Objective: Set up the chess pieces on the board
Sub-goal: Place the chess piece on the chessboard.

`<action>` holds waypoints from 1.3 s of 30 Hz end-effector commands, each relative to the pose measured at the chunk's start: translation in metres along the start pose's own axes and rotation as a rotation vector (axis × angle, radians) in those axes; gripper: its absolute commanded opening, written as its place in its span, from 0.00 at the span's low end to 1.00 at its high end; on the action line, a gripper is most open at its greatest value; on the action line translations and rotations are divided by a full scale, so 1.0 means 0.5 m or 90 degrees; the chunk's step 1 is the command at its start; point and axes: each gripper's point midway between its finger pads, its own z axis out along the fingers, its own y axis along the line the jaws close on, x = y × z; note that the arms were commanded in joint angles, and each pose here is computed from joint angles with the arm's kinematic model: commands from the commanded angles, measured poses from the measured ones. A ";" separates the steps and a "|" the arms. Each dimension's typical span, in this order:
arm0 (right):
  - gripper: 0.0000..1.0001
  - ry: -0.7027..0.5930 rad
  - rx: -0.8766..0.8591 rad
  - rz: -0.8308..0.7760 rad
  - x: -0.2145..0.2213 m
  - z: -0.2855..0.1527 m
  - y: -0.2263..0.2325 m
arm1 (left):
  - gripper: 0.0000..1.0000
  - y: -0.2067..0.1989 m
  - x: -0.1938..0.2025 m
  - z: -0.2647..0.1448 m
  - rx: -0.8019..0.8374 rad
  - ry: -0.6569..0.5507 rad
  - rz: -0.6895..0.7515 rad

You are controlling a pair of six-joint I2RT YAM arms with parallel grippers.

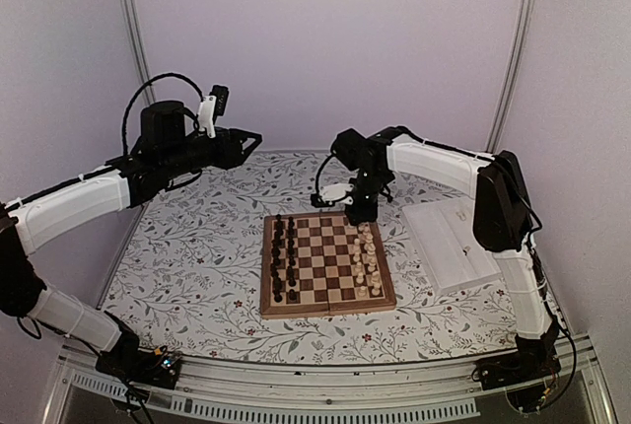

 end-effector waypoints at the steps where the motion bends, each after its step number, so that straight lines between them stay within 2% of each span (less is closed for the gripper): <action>1: 0.04 0.026 0.011 -0.013 0.002 0.010 0.000 | 0.51 0.001 -0.010 -0.006 0.008 -0.006 -0.005; 18: 0.06 0.032 0.012 -0.023 -0.007 0.032 0.008 | 0.51 -0.003 -0.004 -0.001 0.020 0.001 -0.012; 30: 0.24 0.014 0.025 -0.011 -0.021 0.032 -0.003 | 0.52 -0.005 0.001 0.004 0.025 0.009 -0.015; 33: 0.30 -0.010 0.041 -0.005 -0.036 0.011 -0.014 | 0.52 -0.005 0.004 0.005 0.027 0.012 -0.015; 39: 0.35 -0.074 0.078 0.010 -0.068 -0.073 -0.039 | 0.52 -0.013 0.017 0.016 0.048 0.027 -0.014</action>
